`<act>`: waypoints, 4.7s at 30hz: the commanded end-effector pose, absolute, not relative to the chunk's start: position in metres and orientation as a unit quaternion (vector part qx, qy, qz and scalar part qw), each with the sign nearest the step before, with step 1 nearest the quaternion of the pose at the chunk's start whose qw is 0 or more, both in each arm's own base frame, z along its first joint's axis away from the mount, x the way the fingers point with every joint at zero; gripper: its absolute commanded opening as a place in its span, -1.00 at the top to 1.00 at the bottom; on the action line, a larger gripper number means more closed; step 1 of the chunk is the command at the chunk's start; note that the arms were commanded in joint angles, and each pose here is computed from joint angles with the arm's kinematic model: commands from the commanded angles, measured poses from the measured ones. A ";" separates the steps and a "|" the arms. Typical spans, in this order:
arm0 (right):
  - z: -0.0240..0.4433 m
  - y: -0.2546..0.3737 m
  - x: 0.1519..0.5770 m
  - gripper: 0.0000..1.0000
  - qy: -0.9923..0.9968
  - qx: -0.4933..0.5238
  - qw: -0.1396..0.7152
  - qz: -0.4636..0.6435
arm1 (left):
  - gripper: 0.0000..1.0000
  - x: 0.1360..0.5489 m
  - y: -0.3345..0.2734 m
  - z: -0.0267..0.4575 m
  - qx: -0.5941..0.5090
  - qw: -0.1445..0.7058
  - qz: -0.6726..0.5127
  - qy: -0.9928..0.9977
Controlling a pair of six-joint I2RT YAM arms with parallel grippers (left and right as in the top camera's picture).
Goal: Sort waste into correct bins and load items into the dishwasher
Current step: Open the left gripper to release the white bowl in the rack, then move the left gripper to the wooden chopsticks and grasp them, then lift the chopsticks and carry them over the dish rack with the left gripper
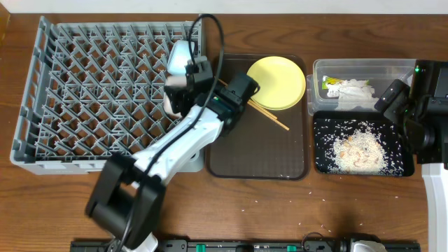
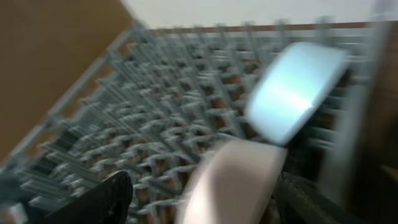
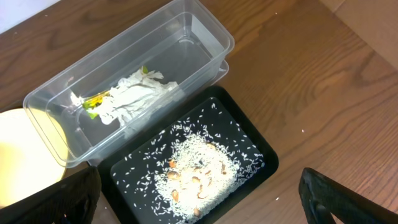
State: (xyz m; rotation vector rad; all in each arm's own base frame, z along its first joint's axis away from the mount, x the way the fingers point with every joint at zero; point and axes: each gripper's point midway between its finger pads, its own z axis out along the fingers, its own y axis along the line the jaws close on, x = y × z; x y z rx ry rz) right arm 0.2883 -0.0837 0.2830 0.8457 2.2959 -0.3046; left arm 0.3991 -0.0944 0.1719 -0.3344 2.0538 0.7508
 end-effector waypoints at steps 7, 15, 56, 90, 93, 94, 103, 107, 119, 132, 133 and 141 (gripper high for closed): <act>0.285 -0.086 0.288 -0.98 0.873 0.334 0.335 -0.118 | -0.49 0.399 -0.144 0.188 -0.029 0.413 0.141 0.899; 0.285 -0.086 0.288 -0.99 0.873 0.334 0.335 -0.118 | -0.44 0.379 -0.208 0.165 -0.007 0.325 -0.050 0.944; 0.285 -0.086 0.288 -0.99 0.873 0.334 0.335 -0.118 | -0.25 0.443 -0.222 0.010 -0.267 0.140 -0.021 0.953; 0.285 -0.086 0.288 -0.99 0.873 0.334 0.335 -0.118 | -0.09 0.365 -0.286 -0.019 -0.226 0.032 -0.038 0.973; 0.285 -0.086 0.288 -0.99 0.873 0.334 0.335 -0.118 | -0.06 0.356 -0.280 -0.028 -0.249 0.022 -0.027 0.968; 0.285 -0.086 0.288 -0.99 0.873 0.334 0.335 -0.118 | -0.05 0.353 -0.278 -0.031 -0.256 0.018 -0.022 0.966; 0.285 -0.086 0.288 -0.98 0.873 0.334 0.335 -0.118 | 0.24 0.348 -0.274 -0.036 -0.262 0.013 -0.016 0.965; 0.285 -0.086 0.288 -0.98 0.873 0.334 0.335 -0.118 | 0.59 0.345 -0.271 -0.036 -0.263 0.007 -0.008 0.965; 0.285 -0.086 0.288 -0.98 0.873 0.334 0.335 -0.118 | 0.85 0.370 -0.257 0.045 -0.094 0.055 -0.072 0.991; 0.285 -0.086 0.288 -0.99 0.873 0.334 0.335 -0.118 | 0.85 0.404 -0.145 0.227 0.064 0.309 0.084 0.945; 0.285 -0.086 0.288 -0.99 0.873 0.334 0.335 -0.118 | 0.85 0.405 -0.134 0.232 0.068 0.314 0.105 0.941; 0.285 -0.086 0.288 -0.99 0.873 0.334 0.335 -0.118 | 0.85 0.424 -0.051 0.228 0.051 0.286 0.185 0.939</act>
